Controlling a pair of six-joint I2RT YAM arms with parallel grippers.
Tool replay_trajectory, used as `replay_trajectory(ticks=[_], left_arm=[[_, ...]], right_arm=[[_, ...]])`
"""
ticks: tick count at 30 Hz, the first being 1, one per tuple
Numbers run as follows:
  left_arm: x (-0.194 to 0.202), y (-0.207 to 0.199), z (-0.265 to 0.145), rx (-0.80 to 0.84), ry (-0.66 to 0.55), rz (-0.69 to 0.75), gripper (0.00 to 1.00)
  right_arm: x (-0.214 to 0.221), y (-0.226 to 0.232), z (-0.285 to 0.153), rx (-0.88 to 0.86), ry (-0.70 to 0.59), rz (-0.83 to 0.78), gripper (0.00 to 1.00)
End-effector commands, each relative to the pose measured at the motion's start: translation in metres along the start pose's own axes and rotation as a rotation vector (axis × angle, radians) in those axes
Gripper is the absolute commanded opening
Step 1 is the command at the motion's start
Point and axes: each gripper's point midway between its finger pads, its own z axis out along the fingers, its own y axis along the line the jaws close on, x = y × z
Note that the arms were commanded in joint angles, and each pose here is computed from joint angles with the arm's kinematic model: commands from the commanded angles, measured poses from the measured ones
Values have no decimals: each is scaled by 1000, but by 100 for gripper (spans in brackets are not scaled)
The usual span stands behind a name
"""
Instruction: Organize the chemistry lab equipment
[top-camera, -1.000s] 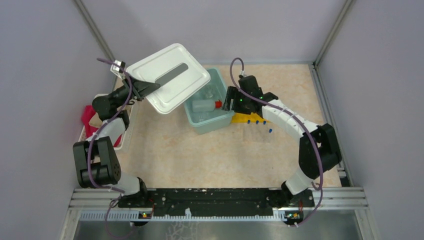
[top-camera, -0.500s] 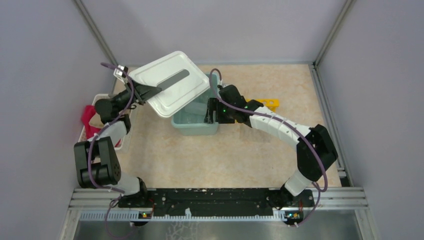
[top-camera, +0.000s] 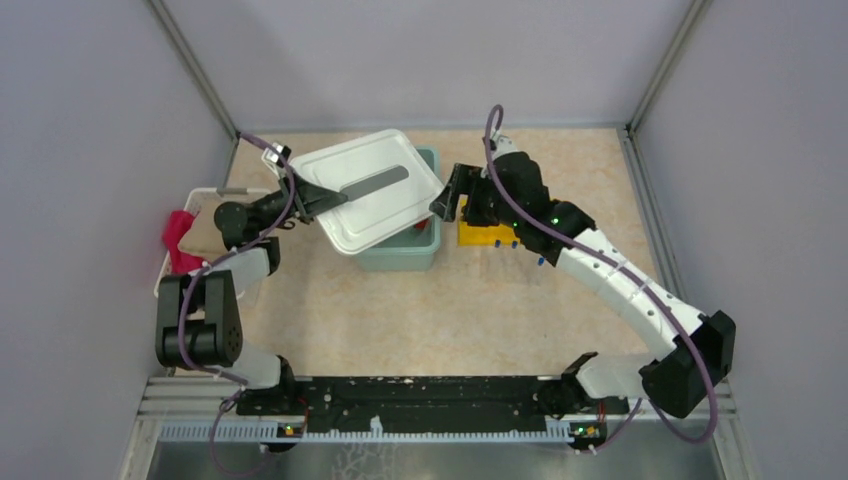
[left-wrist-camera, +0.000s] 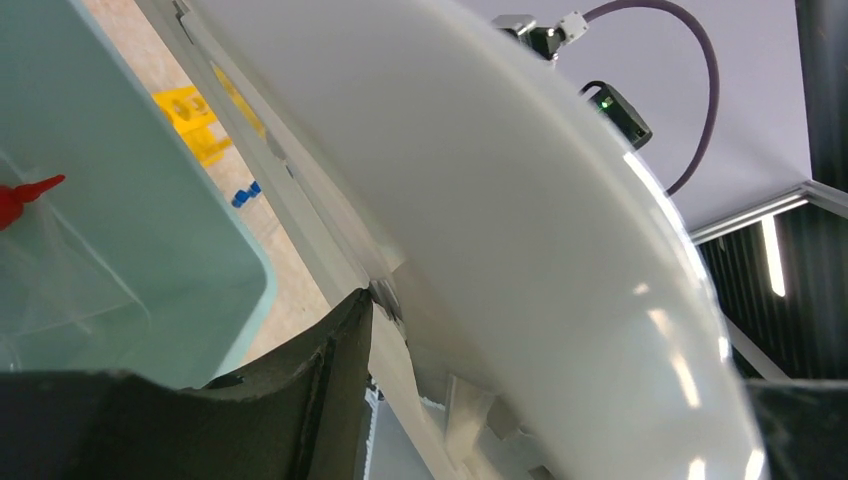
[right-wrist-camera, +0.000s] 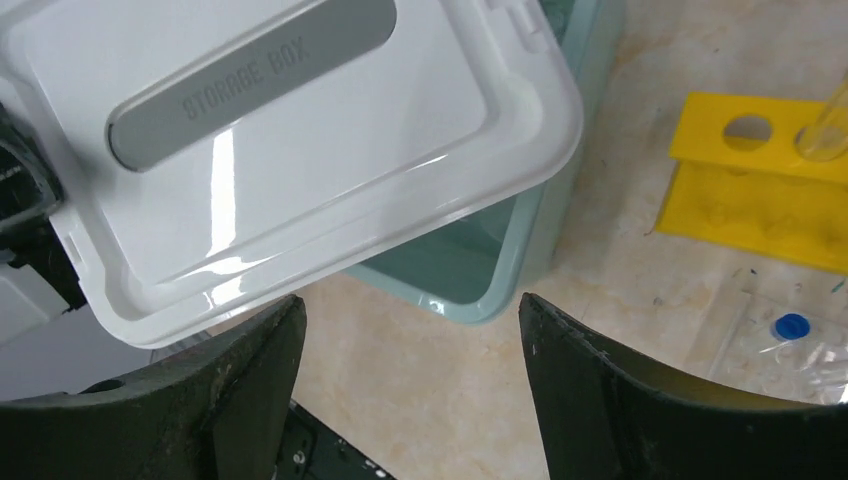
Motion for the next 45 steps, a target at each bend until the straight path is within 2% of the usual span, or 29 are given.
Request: replay_trajectory(ticks=[1,9,16,20,27,33,38,40,45], left_arm=[[8,5,-3,15,20,84,0],[23,33,-10,-57,66,74,3],[13,52,-12,-204,58,148,17],[14,63,-16,-264,73,155,23],[19,79,-23,-344,97,140,48],[23,85,-26,-383,102,128,76],[23,89,-31,-438,98,129,87],[25,90,-34,-466,102,122,98],[26,94,-42,-547,131,179,99]], right_arm=[[-29,-9,-11,53,-89,24,76],[-28,-20,35,116,-56,45,75],[-17,-50,69,290,-34,-7,72],[-12,-54,72,306,-37,3,70],[-10,-55,86,305,-34,31,65],[-7,-57,101,312,-17,50,61],[-9,-63,109,328,-15,61,56],[-10,-65,112,335,-14,63,55],[-11,-74,118,354,-6,61,54]])
